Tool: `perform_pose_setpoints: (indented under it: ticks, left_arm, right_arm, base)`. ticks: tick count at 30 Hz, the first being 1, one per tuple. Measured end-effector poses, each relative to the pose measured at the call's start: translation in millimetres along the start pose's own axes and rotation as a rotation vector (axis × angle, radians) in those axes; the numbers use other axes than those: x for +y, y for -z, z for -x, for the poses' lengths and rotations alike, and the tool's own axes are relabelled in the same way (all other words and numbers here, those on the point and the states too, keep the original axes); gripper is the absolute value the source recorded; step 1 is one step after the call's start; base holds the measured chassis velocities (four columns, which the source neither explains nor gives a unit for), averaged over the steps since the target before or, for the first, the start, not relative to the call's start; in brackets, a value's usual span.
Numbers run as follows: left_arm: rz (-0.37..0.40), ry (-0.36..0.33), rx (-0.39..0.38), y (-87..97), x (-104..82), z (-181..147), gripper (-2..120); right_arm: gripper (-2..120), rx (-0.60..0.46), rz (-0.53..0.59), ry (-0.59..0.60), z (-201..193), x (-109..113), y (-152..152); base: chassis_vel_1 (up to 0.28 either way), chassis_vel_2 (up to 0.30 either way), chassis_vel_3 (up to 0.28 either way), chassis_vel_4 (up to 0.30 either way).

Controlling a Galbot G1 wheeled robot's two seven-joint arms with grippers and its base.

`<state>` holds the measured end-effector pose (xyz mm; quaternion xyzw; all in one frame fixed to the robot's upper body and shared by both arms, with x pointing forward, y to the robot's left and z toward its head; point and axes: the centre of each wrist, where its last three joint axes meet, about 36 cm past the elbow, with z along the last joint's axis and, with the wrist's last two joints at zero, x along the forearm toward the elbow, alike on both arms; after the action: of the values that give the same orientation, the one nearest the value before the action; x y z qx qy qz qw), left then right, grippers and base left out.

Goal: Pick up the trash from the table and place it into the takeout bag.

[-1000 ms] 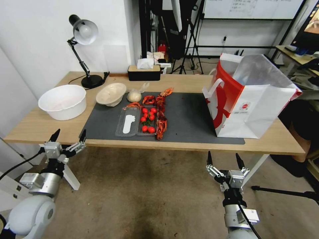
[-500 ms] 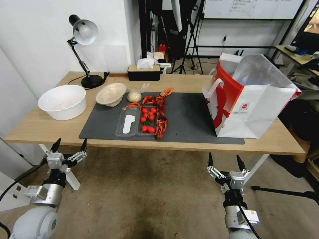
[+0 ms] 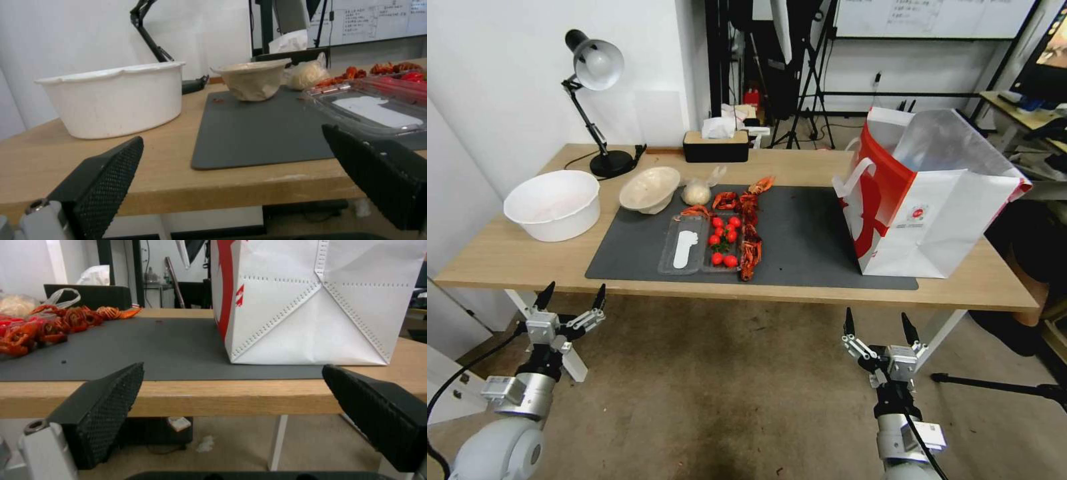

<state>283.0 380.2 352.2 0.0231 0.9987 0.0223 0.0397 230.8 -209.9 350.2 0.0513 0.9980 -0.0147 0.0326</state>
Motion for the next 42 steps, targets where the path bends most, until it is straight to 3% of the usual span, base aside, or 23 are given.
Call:
perform_pose_setpoints:
  ticks: [8, 15, 24, 27, 35, 42]
  left_arm:
    - [-0.003, -0.006, 0.014, -6.3, 0.2, -2, 100]
    - [0.017, -0.054, -0.009, 9.1, -0.7, 24, 100]
    - [0.128, -0.207, -0.014, 36.5, -2.8, 97, 100]
    - [0.204, -0.264, -0.003, 44.9, 3.7, 129, 100]
    - [0.318, -0.319, 0.044, 44.2, 25.6, 168, 100]
    - [0.39, -0.331, 0.024, 49.9, 33.5, 202, 100]
  right_arm:
    - [100, 0.003, 0.0, -0.004, 0, 0, -2]
    - [100, 0.003, 0.003, -0.007, 0, 0, -2]
    - [100, -0.012, 0.009, -0.009, 2, 2, 3]
    - [100, -0.014, 0.008, -0.009, 3, 2, 4]
    - [100, -0.019, 0.007, -0.007, 6, 3, 5]
    - [100, -0.018, 0.008, -0.01, 6, 5, 4]
  base:
    - [0.0, 0.0, 0.0, 0.0]
    - [0.0, 0.0, 0.0, 0.0]
    - [0.0, 0.0, 0.0, 0.0]
    - [0.0, 0.0, 0.0, 0.0]
    - [0.0, 0.0, 0.0, 0.0]
    - [0.0, 0.0, 0.0, 0.0]
